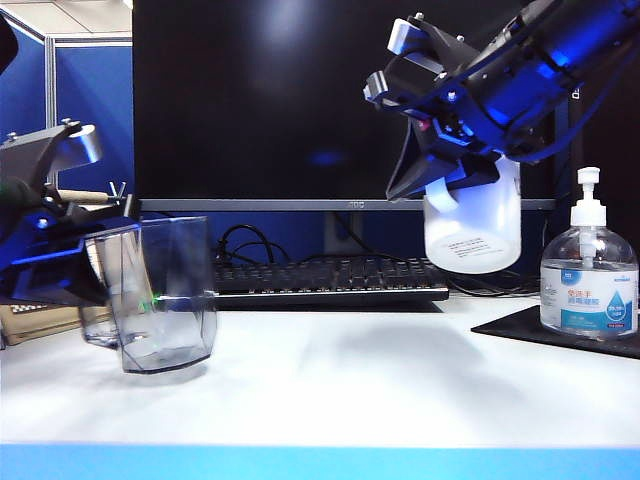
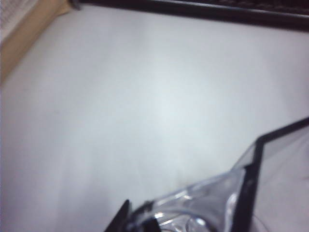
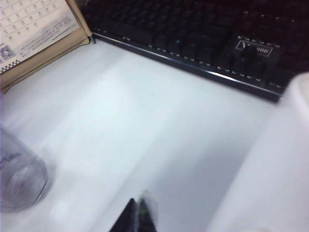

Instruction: Swap the positions of the transparent plastic cup and the white ceramic cup.

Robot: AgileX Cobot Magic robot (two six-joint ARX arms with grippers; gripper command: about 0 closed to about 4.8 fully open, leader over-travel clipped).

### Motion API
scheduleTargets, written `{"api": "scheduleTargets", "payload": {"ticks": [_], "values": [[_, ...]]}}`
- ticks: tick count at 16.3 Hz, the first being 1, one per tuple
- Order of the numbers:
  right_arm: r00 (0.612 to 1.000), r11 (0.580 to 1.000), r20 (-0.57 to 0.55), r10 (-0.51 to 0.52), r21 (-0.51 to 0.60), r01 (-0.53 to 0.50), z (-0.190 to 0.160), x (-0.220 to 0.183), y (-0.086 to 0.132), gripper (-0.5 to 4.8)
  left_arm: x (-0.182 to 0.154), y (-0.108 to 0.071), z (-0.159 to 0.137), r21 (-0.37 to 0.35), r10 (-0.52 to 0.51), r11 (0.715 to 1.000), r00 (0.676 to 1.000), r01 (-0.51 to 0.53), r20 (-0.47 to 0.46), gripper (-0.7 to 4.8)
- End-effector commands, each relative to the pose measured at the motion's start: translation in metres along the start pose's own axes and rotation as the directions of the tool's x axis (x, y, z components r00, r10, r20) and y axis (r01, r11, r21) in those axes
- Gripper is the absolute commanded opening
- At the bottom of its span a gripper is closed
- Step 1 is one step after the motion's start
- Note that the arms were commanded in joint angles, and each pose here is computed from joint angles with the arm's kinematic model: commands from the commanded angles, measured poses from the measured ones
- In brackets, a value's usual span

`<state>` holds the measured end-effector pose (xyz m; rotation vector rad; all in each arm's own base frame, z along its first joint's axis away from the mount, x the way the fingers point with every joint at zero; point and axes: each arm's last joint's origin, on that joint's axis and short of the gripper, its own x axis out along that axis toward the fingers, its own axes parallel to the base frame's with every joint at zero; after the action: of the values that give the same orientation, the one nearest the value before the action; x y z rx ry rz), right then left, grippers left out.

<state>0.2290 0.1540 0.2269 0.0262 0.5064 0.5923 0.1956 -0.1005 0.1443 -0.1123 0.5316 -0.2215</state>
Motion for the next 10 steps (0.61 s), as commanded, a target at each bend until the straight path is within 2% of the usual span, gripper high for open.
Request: {"api": "scheduleTargets", "payload": {"ticks": [1, 4, 8, 10], "values": [[0.997, 1.0, 0.082, 0.014, -0.019, -0.012, 0.012, -0.007, 0.003, -0.06, 0.0, -0.001, 0.002, 0.003, -0.014, 1.0, 1.0, 0.014, 0.007, -0.06], [0.995, 1.0, 0.097, 0.015, -0.021, -0.013, 0.015, -0.011, 0.003, -0.06, 0.0, -0.006, 0.006, 0.001, -0.111, 0.994, 0.994, 0.111, -0.015, -0.06], [0.99, 0.999, 0.141, 0.017, -0.03, -0.013, 0.023, -0.023, 0.005, -0.06, 0.003, -0.018, 0.036, 0.013, -0.199, 0.98, 0.979, 0.2, -0.036, -0.06], [0.995, 0.992, 0.101, -0.022, -0.121, 0.035, 0.042, -0.036, 0.008, -0.06, 0.003, -0.025, 0.053, 0.034, -0.232, 0.972, 0.973, 0.232, -0.007, -0.06]]}}
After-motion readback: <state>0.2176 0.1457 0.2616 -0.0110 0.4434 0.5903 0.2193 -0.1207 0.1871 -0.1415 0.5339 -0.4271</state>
